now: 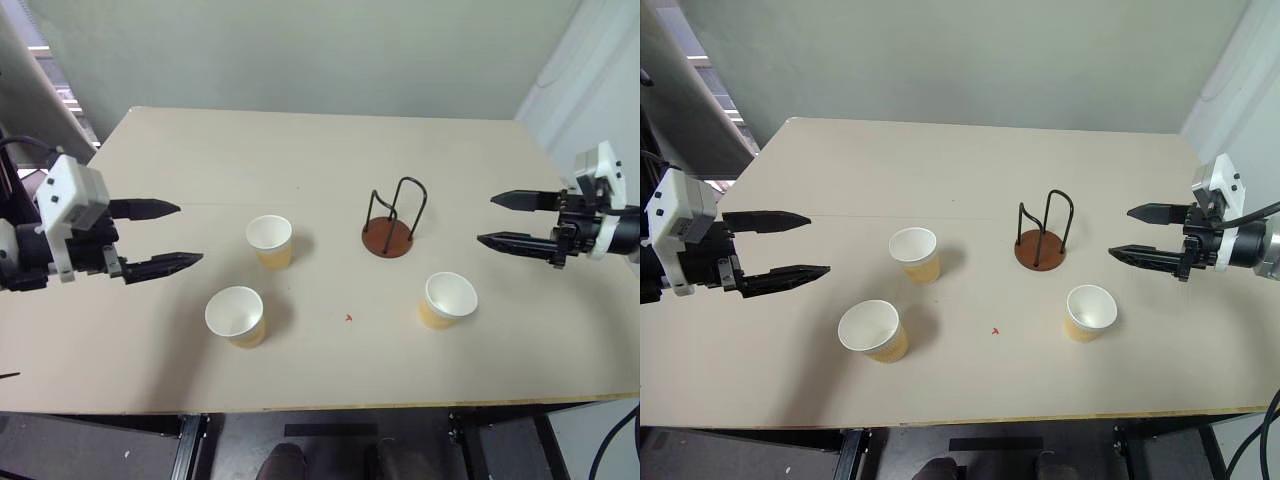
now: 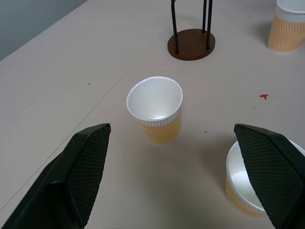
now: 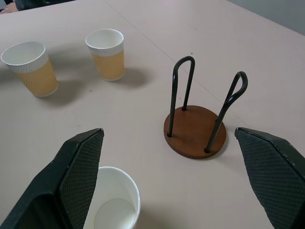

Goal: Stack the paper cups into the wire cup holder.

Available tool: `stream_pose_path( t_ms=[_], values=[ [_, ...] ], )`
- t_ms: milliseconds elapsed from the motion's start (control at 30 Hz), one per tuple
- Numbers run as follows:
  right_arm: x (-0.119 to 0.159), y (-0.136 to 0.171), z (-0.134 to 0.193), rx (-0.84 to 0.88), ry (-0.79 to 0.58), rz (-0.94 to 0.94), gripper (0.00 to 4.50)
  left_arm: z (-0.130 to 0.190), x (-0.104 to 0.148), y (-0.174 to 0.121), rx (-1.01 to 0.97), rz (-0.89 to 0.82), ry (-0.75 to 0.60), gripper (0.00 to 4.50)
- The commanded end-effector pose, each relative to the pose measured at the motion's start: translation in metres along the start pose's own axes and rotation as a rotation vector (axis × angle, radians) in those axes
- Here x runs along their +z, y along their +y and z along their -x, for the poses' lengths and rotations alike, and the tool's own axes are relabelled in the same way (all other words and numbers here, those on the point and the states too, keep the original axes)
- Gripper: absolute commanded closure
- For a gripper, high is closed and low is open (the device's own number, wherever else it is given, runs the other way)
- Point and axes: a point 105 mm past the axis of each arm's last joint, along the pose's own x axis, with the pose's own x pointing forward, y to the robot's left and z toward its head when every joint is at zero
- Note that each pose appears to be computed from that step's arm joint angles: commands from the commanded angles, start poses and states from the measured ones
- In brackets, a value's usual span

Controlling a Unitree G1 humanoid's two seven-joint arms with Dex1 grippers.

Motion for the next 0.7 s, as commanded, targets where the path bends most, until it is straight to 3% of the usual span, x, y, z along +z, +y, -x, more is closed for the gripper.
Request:
stream_pose_path(
  t_ms=[33, 500, 700],
  values=[
    [0.010, 0.001, 0.003, -0.010, -0.017, 0.038, 0.00, 0.000, 0.012, -0.001, 0.001, -0.050, -0.020, 0.06],
    [0.016, 0.001, -0.001, -0.001, -0.032, 0.048, 0.00, -0.002, 0.013, -0.002, 0.007, -0.050, -0.021, 0.06],
    [0.024, 0.004, -0.052, -0.016, -0.063, 0.088, 0.00, -0.006, 0.016, -0.002, -0.004, -0.059, -0.031, 0.06]
  ],
)
